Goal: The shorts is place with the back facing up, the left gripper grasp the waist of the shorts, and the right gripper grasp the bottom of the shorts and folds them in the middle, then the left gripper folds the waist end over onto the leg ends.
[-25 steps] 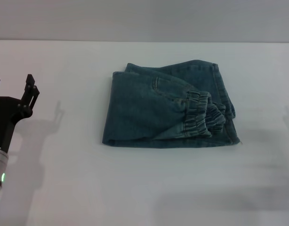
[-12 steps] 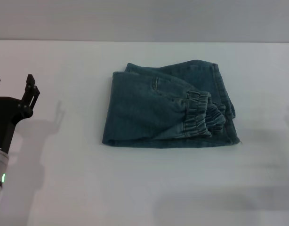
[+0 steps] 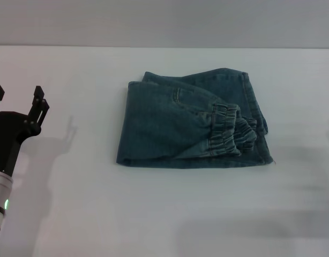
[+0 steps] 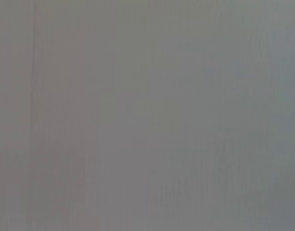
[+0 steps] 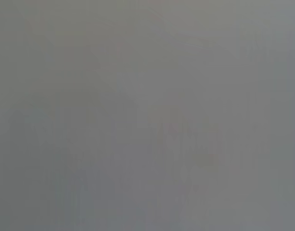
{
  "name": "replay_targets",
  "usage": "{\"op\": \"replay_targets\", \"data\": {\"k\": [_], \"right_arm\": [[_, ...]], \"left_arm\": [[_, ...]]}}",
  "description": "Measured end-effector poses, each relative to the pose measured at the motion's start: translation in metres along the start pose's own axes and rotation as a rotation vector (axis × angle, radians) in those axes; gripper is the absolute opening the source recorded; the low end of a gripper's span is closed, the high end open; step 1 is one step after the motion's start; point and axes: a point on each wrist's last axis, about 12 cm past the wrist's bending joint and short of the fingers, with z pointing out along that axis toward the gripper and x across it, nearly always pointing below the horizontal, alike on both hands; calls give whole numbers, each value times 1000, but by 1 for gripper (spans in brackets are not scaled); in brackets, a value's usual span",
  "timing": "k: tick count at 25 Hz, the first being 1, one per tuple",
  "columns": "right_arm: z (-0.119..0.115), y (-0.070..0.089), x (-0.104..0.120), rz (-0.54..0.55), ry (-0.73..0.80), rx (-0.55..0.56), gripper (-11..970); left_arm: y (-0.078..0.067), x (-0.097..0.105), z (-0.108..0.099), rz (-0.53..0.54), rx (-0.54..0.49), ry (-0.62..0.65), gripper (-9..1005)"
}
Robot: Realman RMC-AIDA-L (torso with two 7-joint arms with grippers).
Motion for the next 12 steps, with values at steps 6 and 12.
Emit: {"op": "replay_targets", "data": {"k": [6, 12], "right_arm": [[-1, 0, -1, 0, -10, 0, 726], [-3, -1, -5, -1, -42, 5, 727]], "left_arm": [[0, -4, -2, 1, -2, -42, 800], [1, -7, -2, 1, -7, -66, 799]]}}
